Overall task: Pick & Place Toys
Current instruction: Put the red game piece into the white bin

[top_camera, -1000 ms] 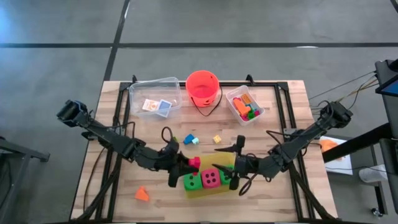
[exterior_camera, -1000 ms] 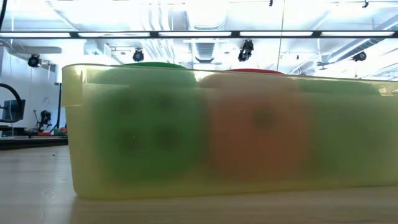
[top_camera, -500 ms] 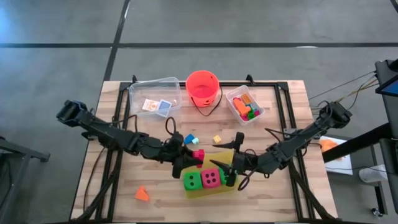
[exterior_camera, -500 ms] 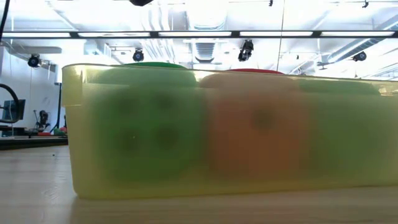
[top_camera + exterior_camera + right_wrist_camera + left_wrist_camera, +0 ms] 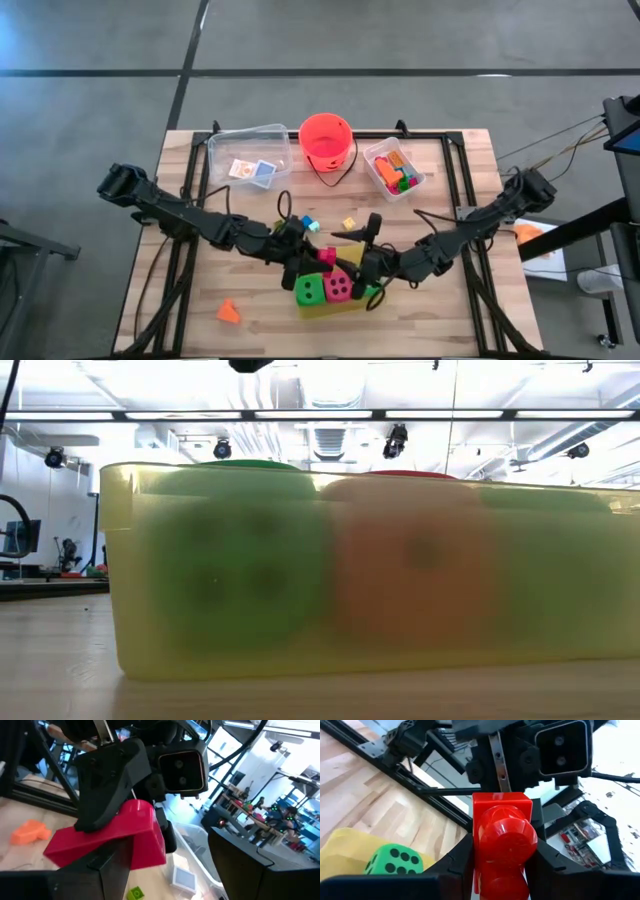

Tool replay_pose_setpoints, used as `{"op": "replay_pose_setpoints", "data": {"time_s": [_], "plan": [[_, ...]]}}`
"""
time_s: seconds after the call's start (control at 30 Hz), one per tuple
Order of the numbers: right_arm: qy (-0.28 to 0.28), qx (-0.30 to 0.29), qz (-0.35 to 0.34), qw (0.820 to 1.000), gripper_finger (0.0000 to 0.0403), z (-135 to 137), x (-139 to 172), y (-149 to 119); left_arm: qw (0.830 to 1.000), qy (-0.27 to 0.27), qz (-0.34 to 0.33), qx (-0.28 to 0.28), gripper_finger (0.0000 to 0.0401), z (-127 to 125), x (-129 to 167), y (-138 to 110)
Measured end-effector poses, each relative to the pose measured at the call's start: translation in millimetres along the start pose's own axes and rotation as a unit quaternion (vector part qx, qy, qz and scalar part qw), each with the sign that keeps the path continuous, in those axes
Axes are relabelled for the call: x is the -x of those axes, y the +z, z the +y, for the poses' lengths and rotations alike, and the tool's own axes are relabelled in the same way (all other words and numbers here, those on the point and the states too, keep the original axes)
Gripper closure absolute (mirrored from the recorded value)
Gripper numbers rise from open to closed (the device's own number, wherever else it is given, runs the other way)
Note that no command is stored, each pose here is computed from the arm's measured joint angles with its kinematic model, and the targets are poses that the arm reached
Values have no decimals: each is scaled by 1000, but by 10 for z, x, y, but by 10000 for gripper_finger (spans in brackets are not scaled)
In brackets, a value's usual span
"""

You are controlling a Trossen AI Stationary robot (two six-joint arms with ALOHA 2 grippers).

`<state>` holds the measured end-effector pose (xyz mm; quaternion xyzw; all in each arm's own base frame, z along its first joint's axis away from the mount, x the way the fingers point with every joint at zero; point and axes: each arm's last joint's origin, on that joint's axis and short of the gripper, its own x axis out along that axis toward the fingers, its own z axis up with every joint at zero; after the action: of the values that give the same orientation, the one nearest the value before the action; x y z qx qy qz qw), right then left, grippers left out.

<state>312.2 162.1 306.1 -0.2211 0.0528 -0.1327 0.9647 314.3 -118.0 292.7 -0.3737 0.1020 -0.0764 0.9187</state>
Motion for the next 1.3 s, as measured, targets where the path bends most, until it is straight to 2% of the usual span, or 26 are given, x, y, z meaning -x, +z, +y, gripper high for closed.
{"op": "replay_pose_setpoints", "data": {"time_s": [0.13, 0.23, 0.33, 0.5, 0.57, 0.77, 0.93, 1.17, 1.3], "plan": [[-2, -1, -7, 1000, 159, -9, -27, 74, 1000, -10, 7, 0, 287, -14, 1, -1], [2, 0, -9, 1000, 194, 13, -58, 93, 1000, -15, 13, 0, 287, -18, 3, -6], [3, 9, -7, 1000, 252, 39, -78, 87, 1000, -15, 13, -1, 287, -17, 3, -4], [8, 24, 1, 1000, 375, 63, -84, 61, 1000, -12, 13, -3, 287, -10, 2, -4], [9, 26, 3, 1000, 382, 65, -83, 54, 1000, -11, 14, -8, 272, -8, 2, -6], [9, 18, 15, 1000, 392, 56, -80, 35, 1000, -9, 19, -18, 146, -5, 2, -16], [13, 23, 24, 999, 394, 65, -75, 14, 1000, -3, 26, -15, 69, 8, 3, -28], [15, 7, 36, 999, 394, 60, -67, -7, 998, 24, 55, -20, 10, 21, 97, -26], [18, -2, 45, 999, 394, 39, -49, -14, 997, 29, 61, -32, 6, -1, 169, 7]]}}
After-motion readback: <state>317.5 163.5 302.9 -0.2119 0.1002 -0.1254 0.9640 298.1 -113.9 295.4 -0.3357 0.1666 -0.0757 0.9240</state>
